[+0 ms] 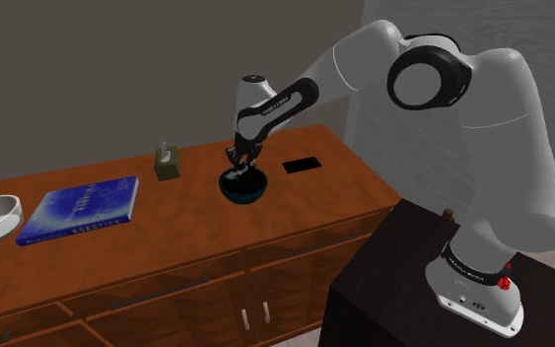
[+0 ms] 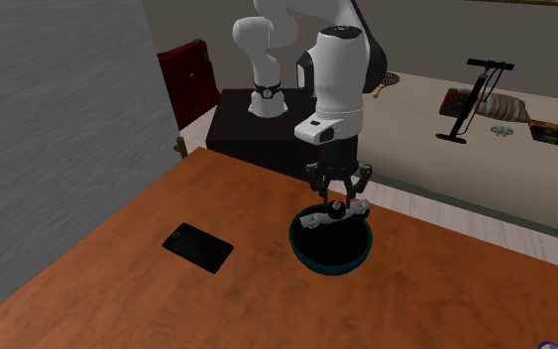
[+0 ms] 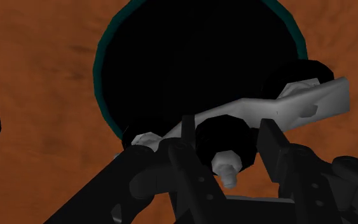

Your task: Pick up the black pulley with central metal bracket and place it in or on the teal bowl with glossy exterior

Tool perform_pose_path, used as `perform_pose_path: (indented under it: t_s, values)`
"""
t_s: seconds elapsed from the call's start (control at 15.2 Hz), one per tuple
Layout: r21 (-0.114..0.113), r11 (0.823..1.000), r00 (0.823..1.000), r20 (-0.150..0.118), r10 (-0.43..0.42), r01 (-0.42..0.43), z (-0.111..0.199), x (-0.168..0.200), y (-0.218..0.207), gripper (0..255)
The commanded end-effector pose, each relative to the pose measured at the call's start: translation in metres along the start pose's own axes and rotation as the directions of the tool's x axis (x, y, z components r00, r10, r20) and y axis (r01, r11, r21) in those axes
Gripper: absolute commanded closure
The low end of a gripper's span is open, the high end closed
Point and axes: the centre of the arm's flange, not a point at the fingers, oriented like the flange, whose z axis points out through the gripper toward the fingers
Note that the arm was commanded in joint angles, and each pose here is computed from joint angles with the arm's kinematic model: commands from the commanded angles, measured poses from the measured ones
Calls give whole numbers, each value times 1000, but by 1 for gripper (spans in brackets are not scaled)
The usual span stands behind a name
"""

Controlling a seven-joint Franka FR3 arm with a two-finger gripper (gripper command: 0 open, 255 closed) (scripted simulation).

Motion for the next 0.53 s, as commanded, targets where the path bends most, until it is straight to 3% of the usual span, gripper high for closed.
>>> perform_pose_path:
  t_s: [0.0, 0.46]
  values:
    - [0, 1000, 1000, -1, 0, 0, 9, 2, -6, 255]
    - [0, 1000, 1000, -1, 0, 0, 45, -6, -1, 255]
